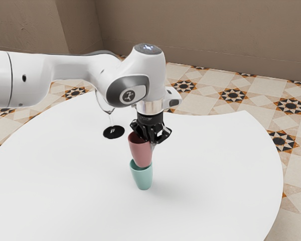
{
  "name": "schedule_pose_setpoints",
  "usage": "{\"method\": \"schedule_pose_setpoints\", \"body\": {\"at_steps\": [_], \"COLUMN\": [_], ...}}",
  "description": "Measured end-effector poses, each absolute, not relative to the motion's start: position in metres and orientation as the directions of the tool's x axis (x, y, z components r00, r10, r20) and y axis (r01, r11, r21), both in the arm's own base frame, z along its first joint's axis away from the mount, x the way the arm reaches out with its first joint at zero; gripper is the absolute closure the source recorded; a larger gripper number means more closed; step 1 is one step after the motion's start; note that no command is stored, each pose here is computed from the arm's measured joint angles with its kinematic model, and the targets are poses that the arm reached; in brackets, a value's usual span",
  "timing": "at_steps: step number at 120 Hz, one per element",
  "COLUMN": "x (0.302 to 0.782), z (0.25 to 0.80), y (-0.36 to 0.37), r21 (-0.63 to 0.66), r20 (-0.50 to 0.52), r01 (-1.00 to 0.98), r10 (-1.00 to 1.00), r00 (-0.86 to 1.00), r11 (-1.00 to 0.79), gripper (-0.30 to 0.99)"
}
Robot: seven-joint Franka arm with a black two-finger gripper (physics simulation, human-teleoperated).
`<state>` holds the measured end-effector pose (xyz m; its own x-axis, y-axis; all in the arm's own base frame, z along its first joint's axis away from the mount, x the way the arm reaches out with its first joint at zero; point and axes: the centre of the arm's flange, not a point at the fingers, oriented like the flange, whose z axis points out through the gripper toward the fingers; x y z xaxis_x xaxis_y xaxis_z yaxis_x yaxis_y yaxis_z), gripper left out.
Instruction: Place the left cup onto the right cup
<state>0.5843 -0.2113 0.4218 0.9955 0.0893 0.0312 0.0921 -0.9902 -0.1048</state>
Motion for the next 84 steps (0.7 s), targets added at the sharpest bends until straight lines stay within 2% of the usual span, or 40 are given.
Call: {"method": "schedule_pose_setpoints", "body": {"at_steps": [84], "x": [0.595], "z": [0.395], "y": [-0.191], "r21": [-0.11], "r20": [0.019], "r01": [0.141], "r10": [0.139], "r00": [0.99], "r11": [-0.984], "gripper": [0.78]}}
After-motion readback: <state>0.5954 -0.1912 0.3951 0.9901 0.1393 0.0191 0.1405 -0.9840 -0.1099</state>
